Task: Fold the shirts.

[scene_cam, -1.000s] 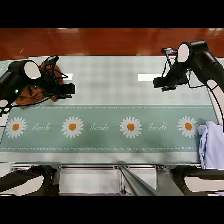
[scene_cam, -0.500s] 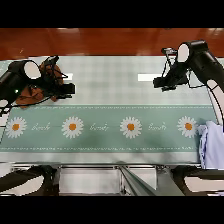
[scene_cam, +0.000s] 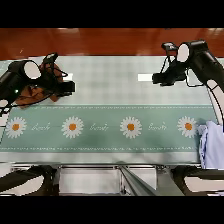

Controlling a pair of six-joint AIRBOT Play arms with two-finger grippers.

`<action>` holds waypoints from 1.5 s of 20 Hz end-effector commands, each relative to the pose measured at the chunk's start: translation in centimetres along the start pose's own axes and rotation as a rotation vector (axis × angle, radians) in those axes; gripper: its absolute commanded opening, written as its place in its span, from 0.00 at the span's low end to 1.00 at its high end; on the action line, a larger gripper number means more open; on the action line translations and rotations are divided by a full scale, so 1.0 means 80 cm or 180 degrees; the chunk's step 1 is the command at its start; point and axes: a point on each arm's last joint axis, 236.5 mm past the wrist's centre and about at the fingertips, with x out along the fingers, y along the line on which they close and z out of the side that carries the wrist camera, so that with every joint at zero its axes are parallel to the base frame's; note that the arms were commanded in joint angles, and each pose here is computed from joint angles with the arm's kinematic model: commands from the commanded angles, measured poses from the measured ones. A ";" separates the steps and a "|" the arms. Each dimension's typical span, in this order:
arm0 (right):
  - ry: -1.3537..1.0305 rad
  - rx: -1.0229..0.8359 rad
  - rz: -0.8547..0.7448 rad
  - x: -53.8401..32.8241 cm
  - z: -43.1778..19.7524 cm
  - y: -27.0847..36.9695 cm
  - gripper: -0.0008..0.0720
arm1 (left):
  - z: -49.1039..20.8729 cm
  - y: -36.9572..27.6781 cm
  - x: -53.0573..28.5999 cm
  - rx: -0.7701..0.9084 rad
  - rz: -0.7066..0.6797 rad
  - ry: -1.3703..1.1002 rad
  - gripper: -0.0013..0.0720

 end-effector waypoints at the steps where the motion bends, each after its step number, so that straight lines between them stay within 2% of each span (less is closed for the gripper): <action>1: -0.0407 -0.0098 -0.0025 -0.009 0.036 -0.002 0.58 | 0.065 -0.001 -0.022 0.0247 -0.0025 -0.0615 0.15; 2: -0.0455 -0.0183 -0.0143 -0.021 0.037 -0.014 0.57 | 0.091 0.004 -0.044 0.0306 0.0004 -0.0807 0.41; 3: -0.0494 -0.0287 -0.0299 -0.037 0.036 -0.029 0.57 | 0.116 0.016 -0.069 0.0350 0.0107 -0.0993 0.62; 4: -0.0542 -0.0356 -0.0467 -0.060 0.032 -0.046 0.57 | 0.137 0.037 -0.097 0.0391 0.0302 -0.1145 0.71; 7: -0.0910 -0.0354 -0.0566 -0.108 0.015 -0.062 0.57 | 0.165 0.124 -0.156 0.0382 0.0972 -0.1352 0.71; 9: -0.1031 -0.0187 -0.0468 -0.100 -0.014 -0.060 0.57 | 0.164 0.179 -0.160 0.0099 0.1123 -0.1334 0.71; 11: -0.0974 -0.0025 -0.0338 -0.073 -0.049 -0.053 0.57 | 0.158 0.221 -0.141 -0.0312 0.1079 -0.1236 0.71; 14: -0.0722 0.0160 -0.0183 -0.033 -0.089 -0.041 0.57 | 0.134 0.250 -0.074 -0.0723 0.0711 -0.0803 0.71; 17: -0.0690 0.0285 -0.0040 -0.024 -0.095 -0.029 0.57 | 0.108 0.269 -0.007 -0.0607 0.0683 -0.0347 0.71; 25: -0.0788 0.0411 0.0062 -0.026 -0.085 -0.022 0.57 | 0.097 0.276 0.077 -0.0526 0.0701 -0.0092 0.71; 26: -0.0806 0.0410 0.0065 -0.026 -0.084 -0.021 0.57 | 0.094 0.276 0.078 -0.0541 0.0698 -0.0067 0.69; 27: -0.0814 0.0409 0.0066 -0.026 -0.083 -0.021 0.57 | 0.092 0.275 0.077 -0.0545 0.0695 -0.0044 0.56; 28: -0.0812 0.0407 0.0064 -0.026 -0.083 -0.021 0.57 | 0.087 0.273 0.074 -0.0548 0.0683 0.0029 0.27; 29: -0.0812 0.0407 0.0064 -0.026 -0.083 -0.021 0.57 | 0.086 0.270 0.069 -0.0546 0.0673 0.0085 0.04; 30: -0.0816 0.0407 0.0065 -0.027 -0.083 -0.021 0.57 | 0.087 0.266 0.060 -0.0547 0.0654 0.0129 0.04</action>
